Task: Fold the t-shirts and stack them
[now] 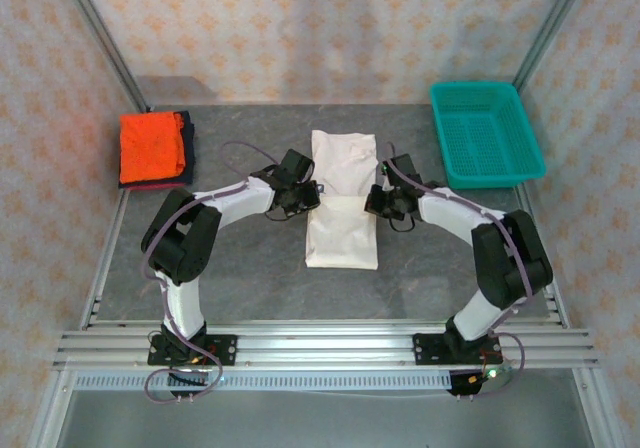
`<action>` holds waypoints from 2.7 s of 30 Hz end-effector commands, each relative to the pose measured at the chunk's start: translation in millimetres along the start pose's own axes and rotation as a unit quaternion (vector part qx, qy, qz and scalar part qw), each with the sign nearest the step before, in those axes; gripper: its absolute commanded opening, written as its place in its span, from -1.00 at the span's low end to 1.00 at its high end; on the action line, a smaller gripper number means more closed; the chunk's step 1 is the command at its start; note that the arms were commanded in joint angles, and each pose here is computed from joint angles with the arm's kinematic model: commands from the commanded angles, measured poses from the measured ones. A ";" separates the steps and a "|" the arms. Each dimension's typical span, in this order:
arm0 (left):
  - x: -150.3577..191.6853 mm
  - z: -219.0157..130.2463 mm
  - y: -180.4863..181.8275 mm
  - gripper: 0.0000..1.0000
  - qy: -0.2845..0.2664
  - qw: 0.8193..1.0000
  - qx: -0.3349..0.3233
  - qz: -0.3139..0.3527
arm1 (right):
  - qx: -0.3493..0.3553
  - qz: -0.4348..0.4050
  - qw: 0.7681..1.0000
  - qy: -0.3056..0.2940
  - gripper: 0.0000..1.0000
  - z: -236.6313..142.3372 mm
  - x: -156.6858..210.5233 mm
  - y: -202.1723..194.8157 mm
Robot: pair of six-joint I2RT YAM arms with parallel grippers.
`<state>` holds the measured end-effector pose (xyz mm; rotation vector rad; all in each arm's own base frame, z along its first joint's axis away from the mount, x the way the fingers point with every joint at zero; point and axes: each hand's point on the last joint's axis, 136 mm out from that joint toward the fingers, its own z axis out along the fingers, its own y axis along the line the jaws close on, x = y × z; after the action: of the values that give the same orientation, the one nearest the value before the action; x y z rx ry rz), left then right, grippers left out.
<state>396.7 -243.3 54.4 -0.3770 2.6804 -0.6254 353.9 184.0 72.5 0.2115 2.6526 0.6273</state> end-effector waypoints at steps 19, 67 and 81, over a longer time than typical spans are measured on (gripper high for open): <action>-19.1 -13.2 8.8 0.30 -0.039 0.999 -0.029 0.010 | 0.024 -0.008 0.999 -0.029 -0.13 -3.3 -19.7 -1.6; -44.5 -88.0 83.5 0.99 -0.115 0.990 -0.033 -0.068 | 0.054 -0.719 0.687 0.096 0.10 20.4 155.1 42.8; -44.5 -87.6 81.7 0.99 -0.114 0.991 -0.028 -0.070 | 0.100 -0.721 0.681 0.080 -0.56 26.4 142.0 31.5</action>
<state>386.1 -125.5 94.8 -0.6088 2.5035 -0.4941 220.3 271.5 23.5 -1.7866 2.0461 -0.0698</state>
